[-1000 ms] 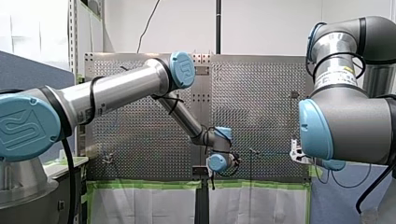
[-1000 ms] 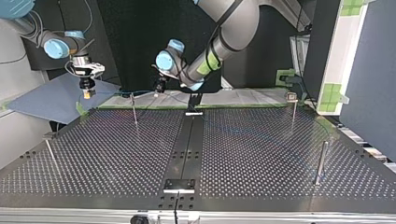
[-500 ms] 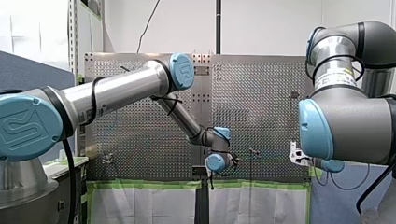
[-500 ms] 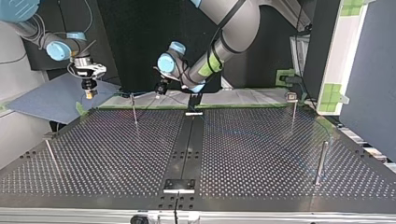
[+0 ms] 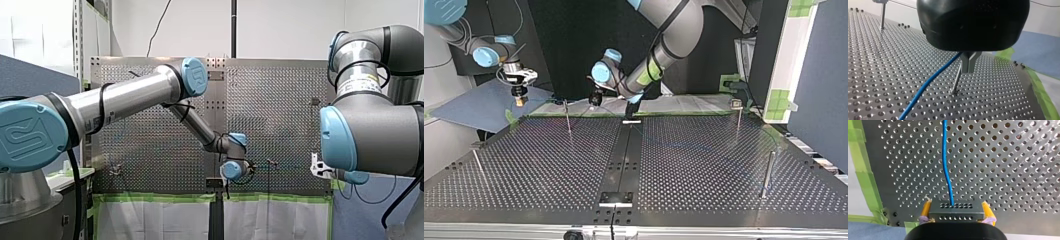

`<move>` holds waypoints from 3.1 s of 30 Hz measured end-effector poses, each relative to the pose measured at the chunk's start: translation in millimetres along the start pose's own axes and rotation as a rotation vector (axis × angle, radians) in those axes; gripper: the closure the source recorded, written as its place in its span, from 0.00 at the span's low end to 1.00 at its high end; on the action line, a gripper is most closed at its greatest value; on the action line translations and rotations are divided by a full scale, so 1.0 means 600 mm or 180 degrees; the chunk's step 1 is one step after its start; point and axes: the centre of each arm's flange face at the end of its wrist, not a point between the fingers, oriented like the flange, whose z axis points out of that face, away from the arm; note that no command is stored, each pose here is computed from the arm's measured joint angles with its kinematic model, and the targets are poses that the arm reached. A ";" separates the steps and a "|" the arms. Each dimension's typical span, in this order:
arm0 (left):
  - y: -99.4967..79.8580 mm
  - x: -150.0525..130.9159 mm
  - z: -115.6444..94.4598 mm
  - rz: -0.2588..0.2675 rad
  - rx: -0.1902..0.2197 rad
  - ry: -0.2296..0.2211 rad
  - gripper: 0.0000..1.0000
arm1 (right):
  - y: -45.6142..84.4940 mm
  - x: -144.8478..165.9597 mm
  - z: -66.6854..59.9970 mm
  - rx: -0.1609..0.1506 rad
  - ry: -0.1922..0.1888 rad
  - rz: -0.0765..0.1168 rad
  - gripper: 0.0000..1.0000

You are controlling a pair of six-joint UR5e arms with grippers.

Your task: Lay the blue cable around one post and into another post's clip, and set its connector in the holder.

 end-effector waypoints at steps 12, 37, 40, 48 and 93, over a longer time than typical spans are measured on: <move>0.013 -0.016 0.014 -0.0009 -0.0017 -0.0027 0.98 | 0.008 0.013 0.013 -0.0001 0.0045 -0.0025 1.00; 0.022 -0.023 0.021 0.0002 -0.0036 -0.0033 0.81 | 0.021 0.030 0.032 -0.0006 0.0175 -0.0096 1.00; 0.017 -0.021 0.018 0.0040 -0.0031 -0.0009 0.58 | 0.021 0.030 0.032 -0.0004 0.0173 -0.0096 1.00; 0.005 -0.009 0.003 0.0213 -0.0015 0.0178 0.00 | 0.021 0.030 0.031 -0.0003 0.0163 -0.0089 1.00; -0.070 -0.006 -0.111 0.0945 0.0230 0.0542 0.00 | 0.017 0.027 0.029 0.0053 0.0117 -0.0047 1.00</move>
